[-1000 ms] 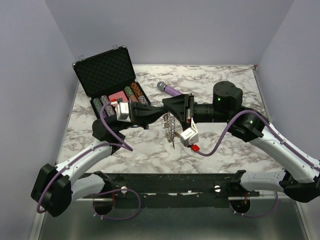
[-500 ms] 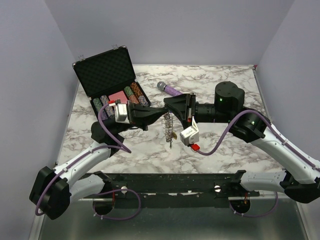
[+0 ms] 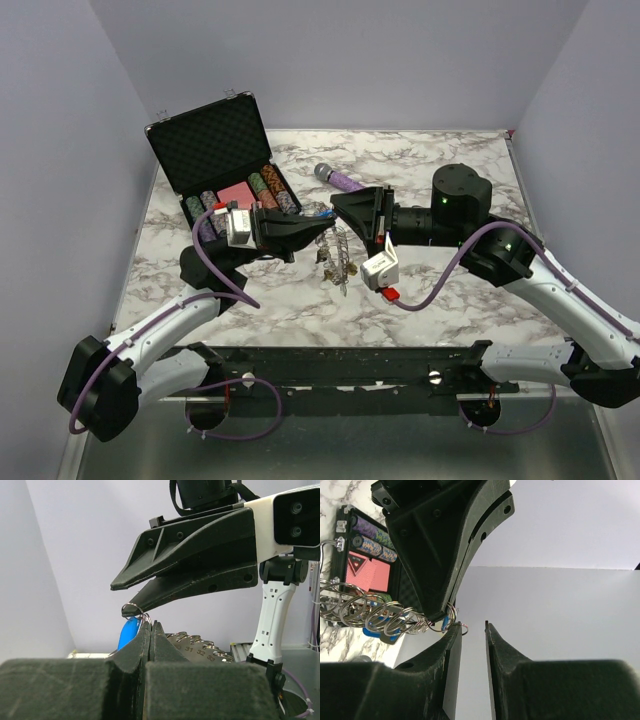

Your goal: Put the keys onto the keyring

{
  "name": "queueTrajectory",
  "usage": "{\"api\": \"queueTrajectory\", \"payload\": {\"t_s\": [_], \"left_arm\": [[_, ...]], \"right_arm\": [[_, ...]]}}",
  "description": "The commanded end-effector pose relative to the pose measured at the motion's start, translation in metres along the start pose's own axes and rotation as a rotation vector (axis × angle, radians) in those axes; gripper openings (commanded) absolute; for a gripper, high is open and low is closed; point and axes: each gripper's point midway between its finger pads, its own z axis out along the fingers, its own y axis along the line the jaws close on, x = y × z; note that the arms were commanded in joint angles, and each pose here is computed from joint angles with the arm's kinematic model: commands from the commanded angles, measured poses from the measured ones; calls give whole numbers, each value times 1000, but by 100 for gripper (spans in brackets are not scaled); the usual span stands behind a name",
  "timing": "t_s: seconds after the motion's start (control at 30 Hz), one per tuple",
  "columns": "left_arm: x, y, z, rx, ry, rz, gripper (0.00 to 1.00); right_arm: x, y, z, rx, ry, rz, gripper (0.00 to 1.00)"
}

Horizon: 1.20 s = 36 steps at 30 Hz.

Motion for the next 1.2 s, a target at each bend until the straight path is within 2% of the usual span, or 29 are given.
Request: {"api": "queueTrajectory", "payload": {"t_s": [0.0, 0.17, 0.5, 0.93, 1.07, 1.17], "left_arm": [[-76, -45, 3, 164, -268, 218, 0], [-73, -45, 1, 160, -264, 206, 0], [-70, -45, -2, 151, -256, 178, 0], [-64, -44, -13, 121, -243, 129, 0], [-62, -46, -21, 115, -230, 83, 0], [-55, -52, -27, 147, -183, 49, 0]], "right_arm": [[11, 18, 1, -49, 46, 39, 31], [9, 21, 1, -57, 38, 43, 19], [9, 22, -3, -56, 49, 46, 6], [8, 15, -9, -11, 58, 83, 1], [5, 10, -16, 21, 60, 144, 1], [2, 9, -20, 55, 60, 247, 0]]}}
